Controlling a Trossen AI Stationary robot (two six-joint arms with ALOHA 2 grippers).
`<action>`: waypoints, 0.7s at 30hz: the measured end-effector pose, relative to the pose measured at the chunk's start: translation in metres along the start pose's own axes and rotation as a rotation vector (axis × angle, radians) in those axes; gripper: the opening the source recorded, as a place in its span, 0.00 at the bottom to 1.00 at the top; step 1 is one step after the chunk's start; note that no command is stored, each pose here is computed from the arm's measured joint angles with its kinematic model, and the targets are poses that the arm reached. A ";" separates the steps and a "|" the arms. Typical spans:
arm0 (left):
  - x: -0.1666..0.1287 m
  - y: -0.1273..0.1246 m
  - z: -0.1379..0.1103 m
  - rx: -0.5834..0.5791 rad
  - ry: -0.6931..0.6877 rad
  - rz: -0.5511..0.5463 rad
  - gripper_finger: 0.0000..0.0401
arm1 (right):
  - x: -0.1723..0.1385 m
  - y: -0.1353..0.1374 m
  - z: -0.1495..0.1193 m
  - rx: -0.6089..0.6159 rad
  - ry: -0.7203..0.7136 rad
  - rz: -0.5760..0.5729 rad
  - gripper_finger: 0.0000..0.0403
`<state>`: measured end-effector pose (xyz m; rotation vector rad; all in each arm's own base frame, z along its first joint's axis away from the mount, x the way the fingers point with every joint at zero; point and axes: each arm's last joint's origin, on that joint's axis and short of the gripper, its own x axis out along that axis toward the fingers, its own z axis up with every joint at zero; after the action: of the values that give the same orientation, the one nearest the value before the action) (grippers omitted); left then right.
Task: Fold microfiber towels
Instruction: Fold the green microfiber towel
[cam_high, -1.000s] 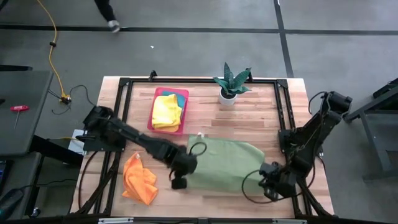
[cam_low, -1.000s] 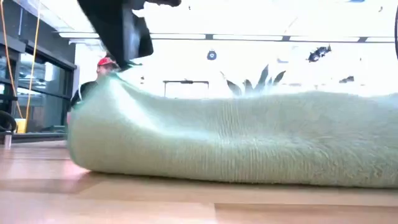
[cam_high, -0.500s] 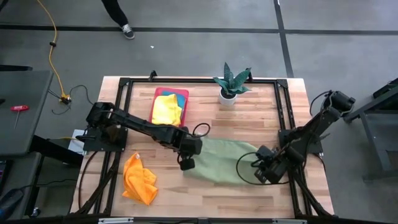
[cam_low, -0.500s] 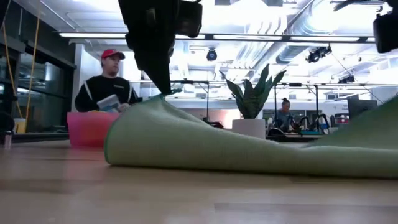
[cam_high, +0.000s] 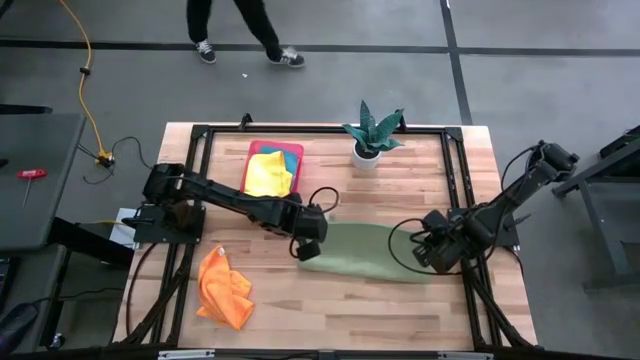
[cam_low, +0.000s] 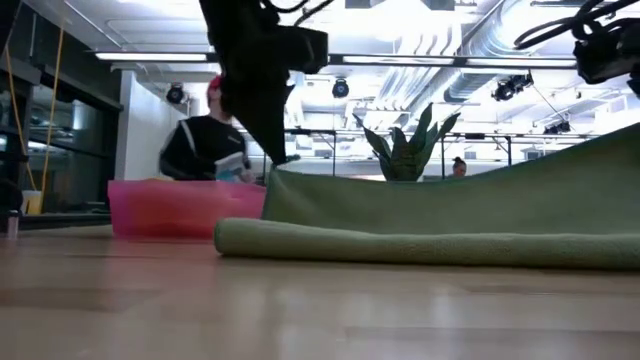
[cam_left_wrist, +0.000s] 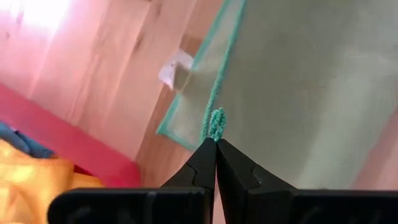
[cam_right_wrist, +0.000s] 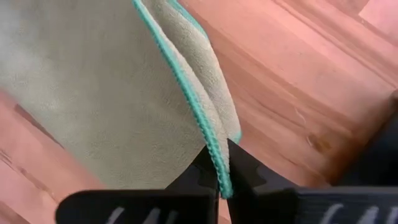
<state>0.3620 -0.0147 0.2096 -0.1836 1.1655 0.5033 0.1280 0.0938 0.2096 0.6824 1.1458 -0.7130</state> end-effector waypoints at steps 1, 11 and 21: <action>0.003 0.000 0.002 -0.007 -0.008 -0.003 0.00 | 0.000 0.000 0.001 0.005 0.001 -0.001 0.00; 0.019 0.000 0.001 -0.005 0.014 0.062 0.00 | 0.004 0.005 0.002 0.038 0.054 -0.002 0.00; 0.008 -0.001 -0.014 0.005 0.169 0.005 0.00 | 0.006 0.007 0.001 0.062 0.072 0.012 0.00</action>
<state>0.3530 -0.0190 0.1968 -0.2226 1.3317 0.4968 0.1358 0.0967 0.2055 0.7716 1.1885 -0.7215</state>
